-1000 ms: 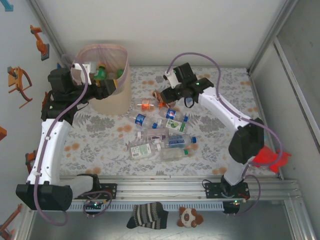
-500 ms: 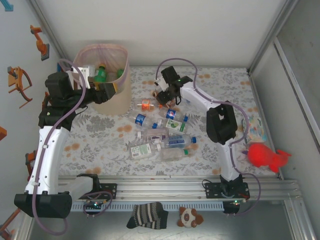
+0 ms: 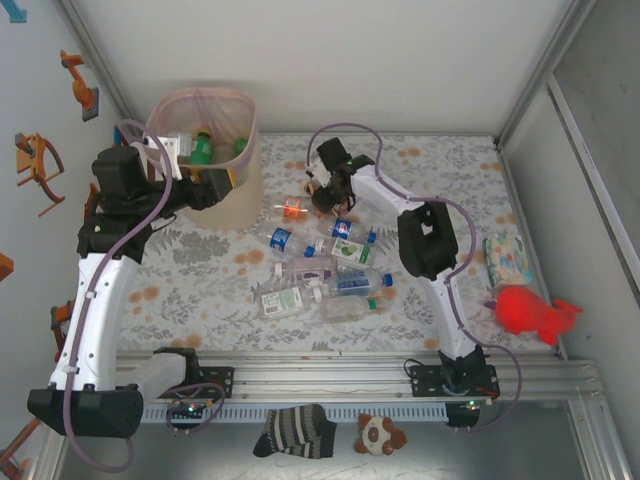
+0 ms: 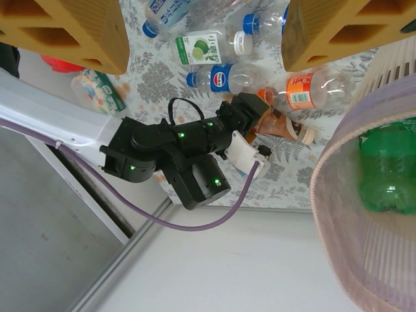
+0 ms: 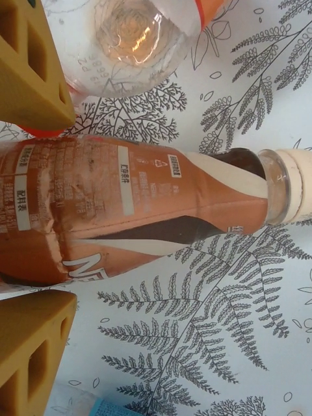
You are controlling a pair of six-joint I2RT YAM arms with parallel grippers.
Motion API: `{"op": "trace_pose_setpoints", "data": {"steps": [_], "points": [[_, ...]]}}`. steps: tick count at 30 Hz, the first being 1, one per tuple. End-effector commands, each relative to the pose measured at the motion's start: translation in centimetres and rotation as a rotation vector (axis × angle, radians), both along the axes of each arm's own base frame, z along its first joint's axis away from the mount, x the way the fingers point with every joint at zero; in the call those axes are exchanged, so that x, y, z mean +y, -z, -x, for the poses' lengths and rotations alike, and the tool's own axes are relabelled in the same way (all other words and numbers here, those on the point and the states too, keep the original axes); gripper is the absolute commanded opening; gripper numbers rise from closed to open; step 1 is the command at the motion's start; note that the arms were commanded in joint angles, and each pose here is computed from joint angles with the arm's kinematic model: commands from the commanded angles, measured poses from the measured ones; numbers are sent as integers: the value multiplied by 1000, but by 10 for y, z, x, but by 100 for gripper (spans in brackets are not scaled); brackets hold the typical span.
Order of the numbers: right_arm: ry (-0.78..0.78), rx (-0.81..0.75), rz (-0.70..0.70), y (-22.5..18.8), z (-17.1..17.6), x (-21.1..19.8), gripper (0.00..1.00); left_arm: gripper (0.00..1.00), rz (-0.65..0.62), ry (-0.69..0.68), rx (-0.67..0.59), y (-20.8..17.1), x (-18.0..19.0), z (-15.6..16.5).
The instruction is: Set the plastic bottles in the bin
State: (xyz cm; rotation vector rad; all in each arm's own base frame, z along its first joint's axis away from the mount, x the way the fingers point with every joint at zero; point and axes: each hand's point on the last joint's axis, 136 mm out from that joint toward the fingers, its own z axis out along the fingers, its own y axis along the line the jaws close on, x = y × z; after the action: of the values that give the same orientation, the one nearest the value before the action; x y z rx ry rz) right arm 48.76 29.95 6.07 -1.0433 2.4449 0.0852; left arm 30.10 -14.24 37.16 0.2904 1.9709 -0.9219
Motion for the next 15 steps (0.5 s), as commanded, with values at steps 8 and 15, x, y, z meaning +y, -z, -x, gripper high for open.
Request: {"op": "trace_pose_setpoints", "data": {"steps": [8, 15], "points": [[47, 31, 10, 12, -9, -15, 65, 63, 3, 11, -7, -2, -1, 6], [65, 55, 18, 19, -6, -22, 69, 63, 16, 10, -6, -5, -2, 0]]}}
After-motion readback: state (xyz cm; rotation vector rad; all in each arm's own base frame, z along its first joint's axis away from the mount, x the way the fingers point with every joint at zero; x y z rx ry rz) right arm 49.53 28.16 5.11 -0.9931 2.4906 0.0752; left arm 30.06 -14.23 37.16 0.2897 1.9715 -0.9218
